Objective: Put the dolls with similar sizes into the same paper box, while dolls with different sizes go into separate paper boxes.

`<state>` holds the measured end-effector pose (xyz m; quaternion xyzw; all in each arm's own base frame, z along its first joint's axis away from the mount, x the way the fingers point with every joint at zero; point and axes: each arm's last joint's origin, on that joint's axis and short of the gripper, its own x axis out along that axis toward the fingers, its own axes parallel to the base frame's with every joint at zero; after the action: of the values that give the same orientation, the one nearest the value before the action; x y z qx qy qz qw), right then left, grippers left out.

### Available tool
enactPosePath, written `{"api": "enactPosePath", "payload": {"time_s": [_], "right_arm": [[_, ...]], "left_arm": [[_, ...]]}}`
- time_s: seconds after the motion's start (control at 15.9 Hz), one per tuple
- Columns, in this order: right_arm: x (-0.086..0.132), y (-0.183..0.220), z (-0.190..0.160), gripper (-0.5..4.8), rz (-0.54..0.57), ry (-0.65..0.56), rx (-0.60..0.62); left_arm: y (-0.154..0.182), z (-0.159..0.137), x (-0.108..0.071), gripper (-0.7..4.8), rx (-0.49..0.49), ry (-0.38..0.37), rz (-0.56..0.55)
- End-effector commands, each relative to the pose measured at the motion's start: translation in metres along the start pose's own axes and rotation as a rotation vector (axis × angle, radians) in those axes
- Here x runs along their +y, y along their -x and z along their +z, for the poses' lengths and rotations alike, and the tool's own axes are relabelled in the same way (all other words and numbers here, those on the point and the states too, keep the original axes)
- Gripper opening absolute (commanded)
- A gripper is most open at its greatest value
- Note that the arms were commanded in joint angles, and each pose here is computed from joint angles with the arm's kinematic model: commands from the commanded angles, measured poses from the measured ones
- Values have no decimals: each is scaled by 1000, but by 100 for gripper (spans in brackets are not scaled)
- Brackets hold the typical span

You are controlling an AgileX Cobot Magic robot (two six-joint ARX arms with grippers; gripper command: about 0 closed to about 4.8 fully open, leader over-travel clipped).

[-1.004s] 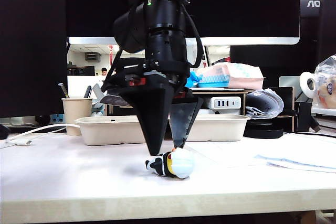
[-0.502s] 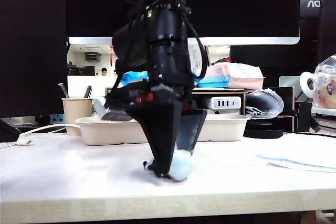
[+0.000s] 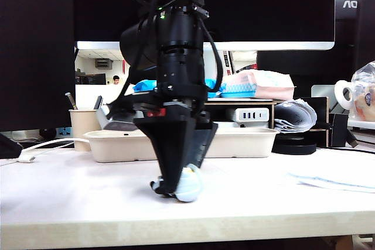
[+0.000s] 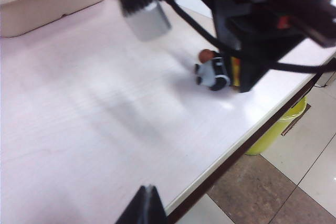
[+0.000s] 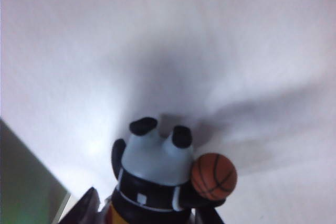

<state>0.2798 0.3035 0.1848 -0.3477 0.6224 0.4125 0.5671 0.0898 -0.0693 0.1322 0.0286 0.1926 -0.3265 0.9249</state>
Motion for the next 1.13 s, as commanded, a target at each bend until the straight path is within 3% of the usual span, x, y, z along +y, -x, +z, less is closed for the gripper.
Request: {"api": "enactPosePath", "payload": {"time_s": [0.06,0.19,0.31,0.5,0.69,0.94,1.0,1.07,1.13], "right_arm": [[-4,3,7,103,-28,-3,-82],[-9,15,11,103,-41,-11,-125],[-19,43,21,103,-86,-17,-256],[-60,95,32,103,-216,-69,-580],[-99,104,35,103,-253,-144,-785],[-120,72,48,105,-199,-177,-810],[-122,59,53,143,-189,-184,-801],[-123,56,56,258,-181,-208,-811],[-124,56,56,297,-176,-225,-822]], "left_arm": [[1,2,0,-5,-18,-1,-3],[3,4,0,-5,-54,-2,-3],[8,9,2,-5,-123,2,14],[18,17,13,-5,-250,25,117],[27,22,22,-5,-338,40,219],[35,23,34,-5,-391,60,359],[36,23,37,-5,-391,67,390],[37,23,38,-5,-391,71,406],[37,23,39,-5,-392,72,413]]}}
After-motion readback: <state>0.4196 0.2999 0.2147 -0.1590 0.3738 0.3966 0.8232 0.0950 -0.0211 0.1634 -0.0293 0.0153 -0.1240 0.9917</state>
